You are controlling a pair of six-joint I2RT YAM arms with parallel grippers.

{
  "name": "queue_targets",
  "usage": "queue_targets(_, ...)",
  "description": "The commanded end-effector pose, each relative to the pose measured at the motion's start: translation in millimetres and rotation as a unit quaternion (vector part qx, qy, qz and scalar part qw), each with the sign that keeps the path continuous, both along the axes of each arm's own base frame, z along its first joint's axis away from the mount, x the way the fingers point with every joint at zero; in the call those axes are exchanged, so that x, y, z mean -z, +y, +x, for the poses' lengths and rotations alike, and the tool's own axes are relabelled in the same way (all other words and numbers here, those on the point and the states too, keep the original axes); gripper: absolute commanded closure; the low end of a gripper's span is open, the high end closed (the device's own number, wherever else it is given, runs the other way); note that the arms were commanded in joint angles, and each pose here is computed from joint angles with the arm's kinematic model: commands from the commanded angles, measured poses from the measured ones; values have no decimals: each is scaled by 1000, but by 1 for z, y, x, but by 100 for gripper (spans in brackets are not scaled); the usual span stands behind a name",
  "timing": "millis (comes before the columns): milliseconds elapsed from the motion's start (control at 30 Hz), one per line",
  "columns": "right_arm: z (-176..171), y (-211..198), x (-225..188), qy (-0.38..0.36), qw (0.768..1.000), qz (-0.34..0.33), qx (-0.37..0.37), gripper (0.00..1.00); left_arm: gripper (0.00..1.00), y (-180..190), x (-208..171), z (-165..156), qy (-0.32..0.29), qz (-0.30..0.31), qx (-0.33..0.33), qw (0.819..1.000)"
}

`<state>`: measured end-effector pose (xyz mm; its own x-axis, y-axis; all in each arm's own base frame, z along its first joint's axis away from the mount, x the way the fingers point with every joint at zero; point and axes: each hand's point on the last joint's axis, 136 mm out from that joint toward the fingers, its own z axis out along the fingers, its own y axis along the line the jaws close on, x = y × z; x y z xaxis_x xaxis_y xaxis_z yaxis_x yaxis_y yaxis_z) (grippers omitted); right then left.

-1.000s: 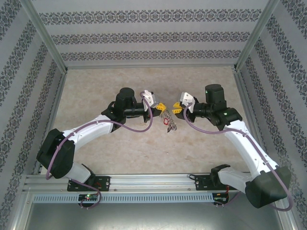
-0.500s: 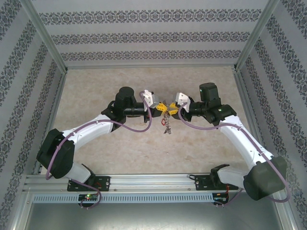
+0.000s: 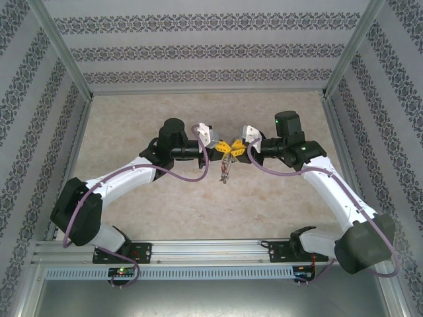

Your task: Put the keys on the keyring

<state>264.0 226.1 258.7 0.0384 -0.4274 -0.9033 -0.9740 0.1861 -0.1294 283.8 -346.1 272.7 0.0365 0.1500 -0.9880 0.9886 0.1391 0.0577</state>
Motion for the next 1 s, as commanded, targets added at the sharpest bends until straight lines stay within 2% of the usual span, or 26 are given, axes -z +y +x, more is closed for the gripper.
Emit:
queue_targets(0,-12,6,-11,-3,999,13,-36,75,100,-4,-24,-4,-29,-22,19,999)
queue_targets(833,-25,1,-21,70,994,45,-64,74,100,-2,-15,-4,-27,-3,18,999)
queue_targets(967,-24,-1,-18,77,994,41,-61,86,100,-2,-16,-5,-28,-1,19,999)
